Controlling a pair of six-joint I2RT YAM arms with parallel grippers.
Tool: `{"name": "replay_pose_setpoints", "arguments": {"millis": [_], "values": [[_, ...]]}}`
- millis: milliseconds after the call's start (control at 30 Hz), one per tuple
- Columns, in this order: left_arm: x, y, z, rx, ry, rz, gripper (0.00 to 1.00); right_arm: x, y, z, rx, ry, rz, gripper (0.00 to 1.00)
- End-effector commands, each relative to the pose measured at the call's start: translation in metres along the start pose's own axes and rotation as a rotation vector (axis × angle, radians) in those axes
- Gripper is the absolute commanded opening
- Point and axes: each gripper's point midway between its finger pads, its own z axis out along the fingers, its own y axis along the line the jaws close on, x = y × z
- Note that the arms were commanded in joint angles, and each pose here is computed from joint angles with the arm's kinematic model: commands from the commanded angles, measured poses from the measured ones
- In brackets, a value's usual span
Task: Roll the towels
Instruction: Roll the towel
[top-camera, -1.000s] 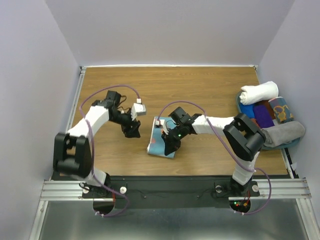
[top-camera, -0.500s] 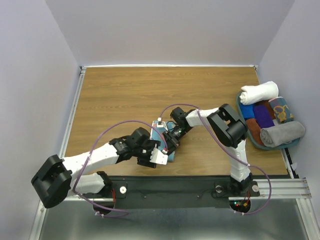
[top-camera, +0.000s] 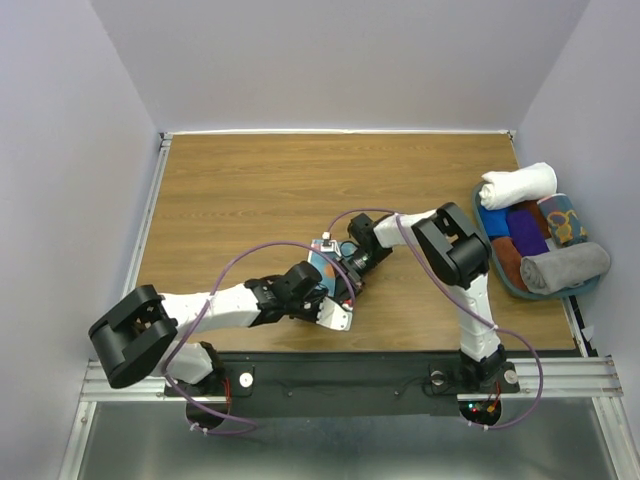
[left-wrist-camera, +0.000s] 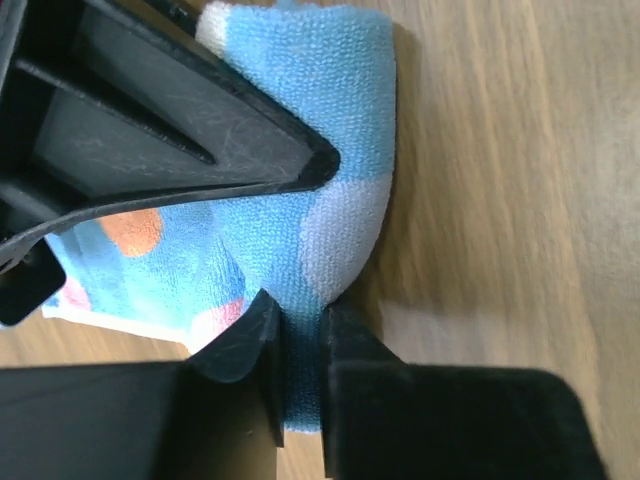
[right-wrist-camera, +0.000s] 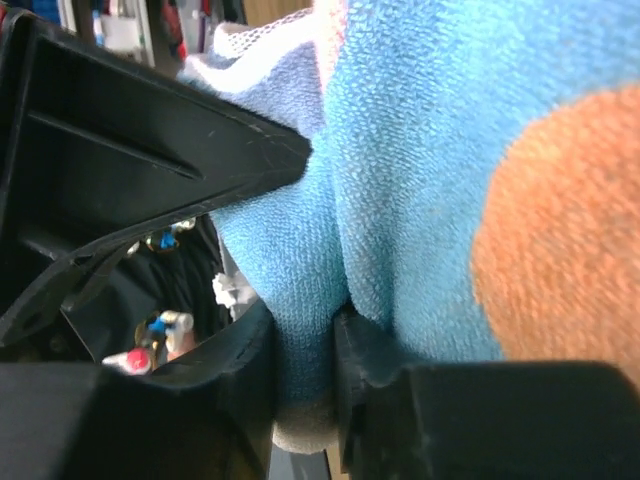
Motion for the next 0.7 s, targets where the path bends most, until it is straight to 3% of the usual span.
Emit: {"name": "replay_pose_setpoints", "arguments": {"millis": [0,33,100,167,233,500,667], "values": [[0.018,-0.025,0.002,0.113,0.079,-0.055,0.00,-0.020,-0.019,-0.029,0.171,-0.051,-0.073,0.37],[0.018,-0.027,0.002,0.137,0.077,-0.075,0.00,-0.026,-0.021,-0.043,0.193,-0.085,-0.069,0.47],[0.020,-0.035,-0.001,0.215,0.082,-0.163,0.00,-0.043,-0.009,-0.072,0.249,-0.164,-0.108,0.58],[0.021,-0.040,-0.002,0.273,0.084,-0.202,0.00,-0.050,-0.007,-0.087,0.273,-0.204,-0.106,0.61],[0.018,-0.039,-0.001,0.343,0.057,-0.263,0.00,-0.061,0.007,-0.111,0.318,-0.270,-0.138,0.76],[0.013,-0.033,-0.007,0.671,-0.047,-0.537,0.00,-0.076,0.045,-0.177,0.637,-0.441,-0.324,0.78],[0.022,-0.026,-0.007,0.803,-0.061,-0.679,0.00,-0.062,0.074,-0.188,0.697,-0.483,-0.447,0.82]]}}
